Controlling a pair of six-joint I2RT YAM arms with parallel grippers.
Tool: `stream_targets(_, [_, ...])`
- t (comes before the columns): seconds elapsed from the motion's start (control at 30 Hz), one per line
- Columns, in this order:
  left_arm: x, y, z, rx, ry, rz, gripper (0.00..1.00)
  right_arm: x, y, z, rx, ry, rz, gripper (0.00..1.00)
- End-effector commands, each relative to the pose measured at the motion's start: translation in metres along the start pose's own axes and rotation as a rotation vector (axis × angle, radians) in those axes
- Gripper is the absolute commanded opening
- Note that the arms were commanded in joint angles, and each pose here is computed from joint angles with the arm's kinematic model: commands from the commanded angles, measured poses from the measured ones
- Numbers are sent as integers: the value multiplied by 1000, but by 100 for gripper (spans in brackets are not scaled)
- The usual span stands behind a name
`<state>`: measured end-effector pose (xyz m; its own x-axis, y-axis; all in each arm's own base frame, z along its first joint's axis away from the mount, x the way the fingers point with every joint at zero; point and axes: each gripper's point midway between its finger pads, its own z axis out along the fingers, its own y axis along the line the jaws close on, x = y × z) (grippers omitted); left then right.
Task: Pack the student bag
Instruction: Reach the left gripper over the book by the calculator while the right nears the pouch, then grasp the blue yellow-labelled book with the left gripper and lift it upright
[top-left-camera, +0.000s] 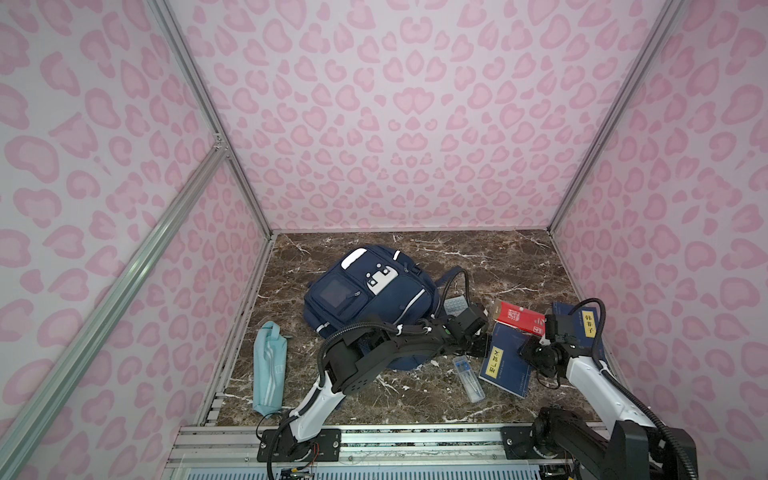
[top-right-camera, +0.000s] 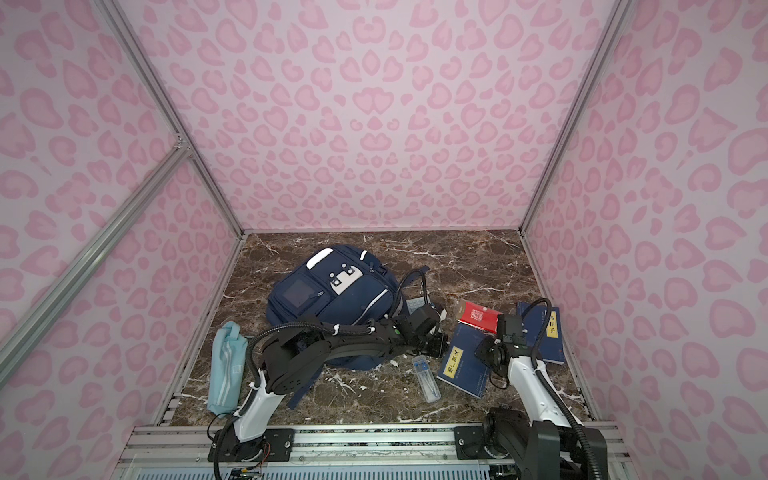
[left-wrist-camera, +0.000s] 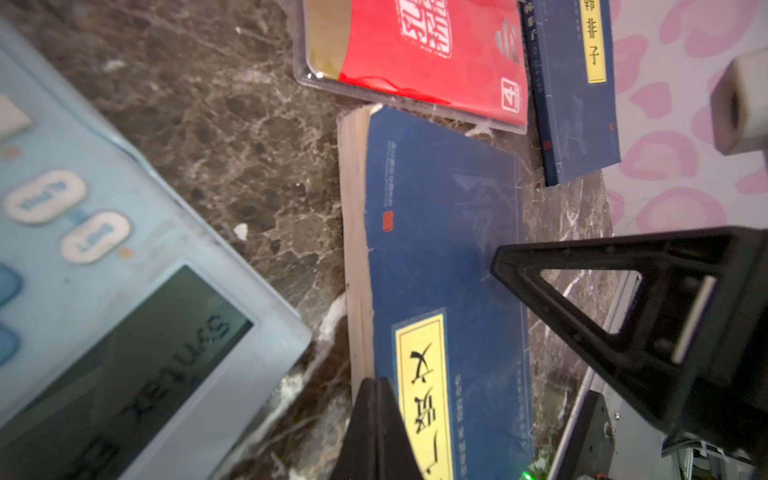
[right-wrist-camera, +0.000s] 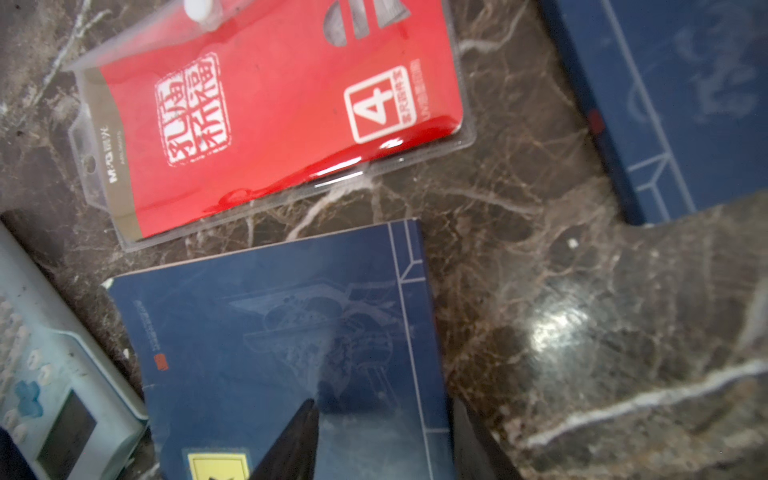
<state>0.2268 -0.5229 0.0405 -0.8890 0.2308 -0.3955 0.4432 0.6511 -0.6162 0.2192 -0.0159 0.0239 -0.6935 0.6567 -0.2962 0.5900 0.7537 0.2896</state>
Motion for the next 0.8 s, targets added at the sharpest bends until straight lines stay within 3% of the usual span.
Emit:
stream_targets(0.0, [-11,-23,-6,79,-10,17,8,3,4,0,-33,4,25,54])
stream_targets(0.1, [-4,6,0,-48,5,9,29,4,1,0,-30,-9,34,54])
stream_targets(0.2, [8,17,7,-64,38,2,47,0,0,-2,-28,-29,33,54])
stream_targets(0.33, [16,13,10,-78,51,32,49,1,-1,-1,-25,-21,36,54])
stream_targets(0.4, [16,14,10,-107,47,55,56,1,0,0,-23,-18,34,54])
stream_targets(0.5, [22,-2,20,21,67,27,54,3,0,0,-26,-11,34,54])
stream_targets(0.6, [21,-14,24,101,67,14,45,3,1,0,-29,-5,32,54])
stream_targets(0.77, [6,-16,11,99,26,23,13,2,1,-2,-34,-21,34,53])
